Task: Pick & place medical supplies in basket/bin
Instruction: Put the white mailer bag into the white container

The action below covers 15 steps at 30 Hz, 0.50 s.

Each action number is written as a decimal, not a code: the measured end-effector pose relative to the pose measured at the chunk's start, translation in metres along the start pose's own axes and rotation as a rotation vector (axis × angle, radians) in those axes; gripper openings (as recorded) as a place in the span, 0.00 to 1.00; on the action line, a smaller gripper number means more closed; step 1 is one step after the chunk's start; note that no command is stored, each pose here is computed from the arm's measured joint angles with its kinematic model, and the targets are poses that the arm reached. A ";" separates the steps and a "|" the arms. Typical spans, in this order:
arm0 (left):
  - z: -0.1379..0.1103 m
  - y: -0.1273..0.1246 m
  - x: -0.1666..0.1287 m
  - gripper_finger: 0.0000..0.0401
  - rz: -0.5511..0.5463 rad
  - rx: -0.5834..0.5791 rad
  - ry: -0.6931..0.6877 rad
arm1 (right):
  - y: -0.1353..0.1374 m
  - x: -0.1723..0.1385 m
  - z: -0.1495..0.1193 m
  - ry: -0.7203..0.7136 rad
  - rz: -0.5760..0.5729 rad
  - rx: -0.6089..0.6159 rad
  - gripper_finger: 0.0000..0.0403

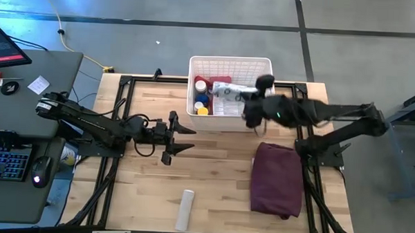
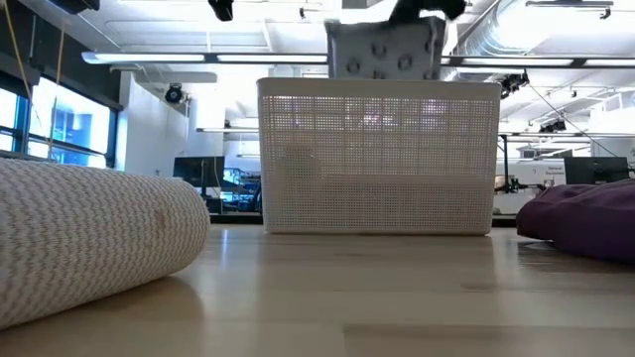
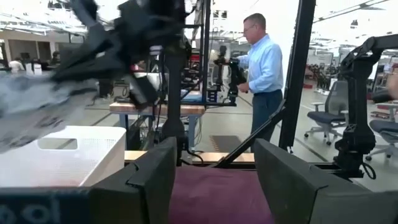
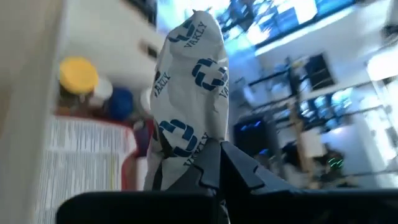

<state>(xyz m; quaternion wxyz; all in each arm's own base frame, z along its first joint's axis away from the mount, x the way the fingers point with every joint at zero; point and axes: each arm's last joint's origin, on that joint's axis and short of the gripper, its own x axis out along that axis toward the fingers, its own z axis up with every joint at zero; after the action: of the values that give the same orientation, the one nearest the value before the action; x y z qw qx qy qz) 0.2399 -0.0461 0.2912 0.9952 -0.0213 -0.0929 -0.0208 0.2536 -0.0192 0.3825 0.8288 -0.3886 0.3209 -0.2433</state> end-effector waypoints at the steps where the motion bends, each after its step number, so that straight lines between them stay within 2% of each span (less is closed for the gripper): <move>1: 0.000 0.000 0.000 0.61 0.000 0.000 0.001 | -0.004 0.008 -0.007 0.017 0.026 0.014 0.00; 7: -0.001 0.000 0.000 0.61 -0.002 -0.002 0.014 | -0.020 0.047 -0.043 0.131 0.158 0.109 0.00; 10: -0.003 0.000 0.000 0.61 -0.002 0.000 0.029 | -0.024 0.056 -0.055 0.140 0.239 0.143 0.00; 15: -0.003 0.000 0.000 0.61 -0.001 0.000 0.028 | -0.025 0.069 -0.070 0.177 0.302 0.207 0.00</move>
<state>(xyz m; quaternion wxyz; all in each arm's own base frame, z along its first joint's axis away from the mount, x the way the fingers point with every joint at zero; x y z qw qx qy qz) 0.2403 -0.0463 0.2886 0.9964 -0.0211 -0.0790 -0.0218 0.2457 -0.1130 0.3444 0.8599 -0.2259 0.4205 -0.1812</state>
